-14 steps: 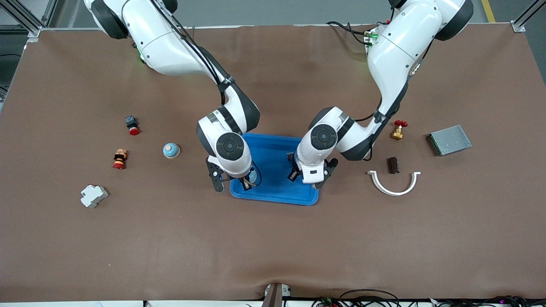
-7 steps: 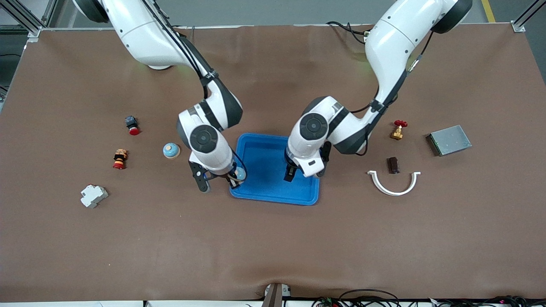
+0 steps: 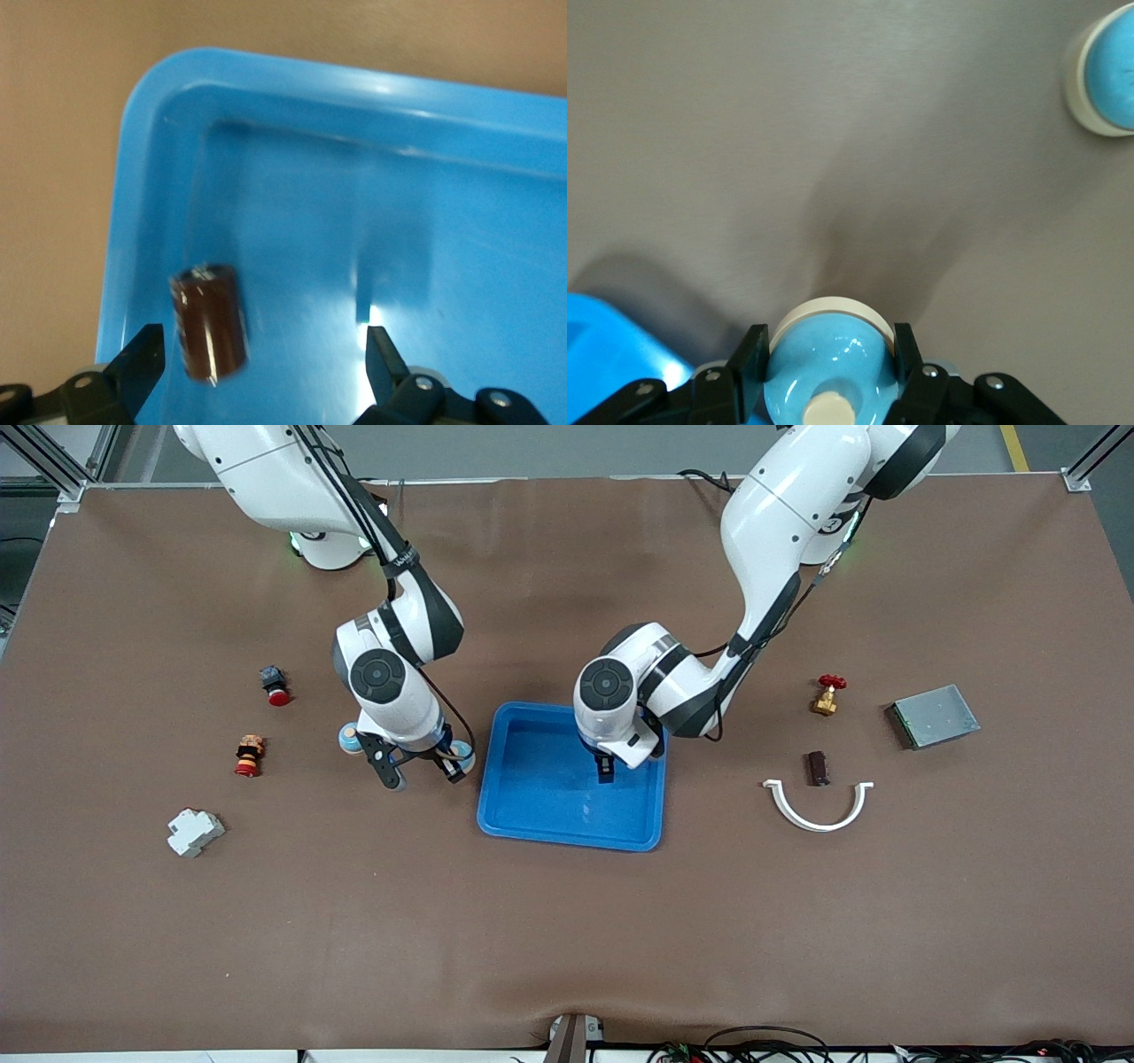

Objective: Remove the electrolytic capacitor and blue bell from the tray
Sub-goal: 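Carry the bell toward the first bell while the left gripper lifts the capacitor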

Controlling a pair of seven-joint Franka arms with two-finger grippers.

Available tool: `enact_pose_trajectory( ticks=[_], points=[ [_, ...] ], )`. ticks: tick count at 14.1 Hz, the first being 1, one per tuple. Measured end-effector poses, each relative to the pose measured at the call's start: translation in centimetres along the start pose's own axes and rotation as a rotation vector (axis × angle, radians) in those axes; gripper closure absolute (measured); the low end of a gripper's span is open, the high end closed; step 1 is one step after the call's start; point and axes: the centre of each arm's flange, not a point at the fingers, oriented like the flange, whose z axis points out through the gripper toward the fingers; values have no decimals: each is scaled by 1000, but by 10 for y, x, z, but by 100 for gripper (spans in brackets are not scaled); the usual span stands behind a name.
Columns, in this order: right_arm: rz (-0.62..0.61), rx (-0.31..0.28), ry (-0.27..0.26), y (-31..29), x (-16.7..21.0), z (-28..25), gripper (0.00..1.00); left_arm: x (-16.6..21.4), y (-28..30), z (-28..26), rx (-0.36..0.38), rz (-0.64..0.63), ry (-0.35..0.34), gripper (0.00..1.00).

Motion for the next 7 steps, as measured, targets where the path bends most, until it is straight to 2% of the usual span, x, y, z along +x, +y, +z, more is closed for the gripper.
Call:
enact_pose_trajectory(
  ticks=[7],
  points=[
    [-61,-16,-1,42,4,7,38,5,-3,9,9,6,41,0]
  ],
)
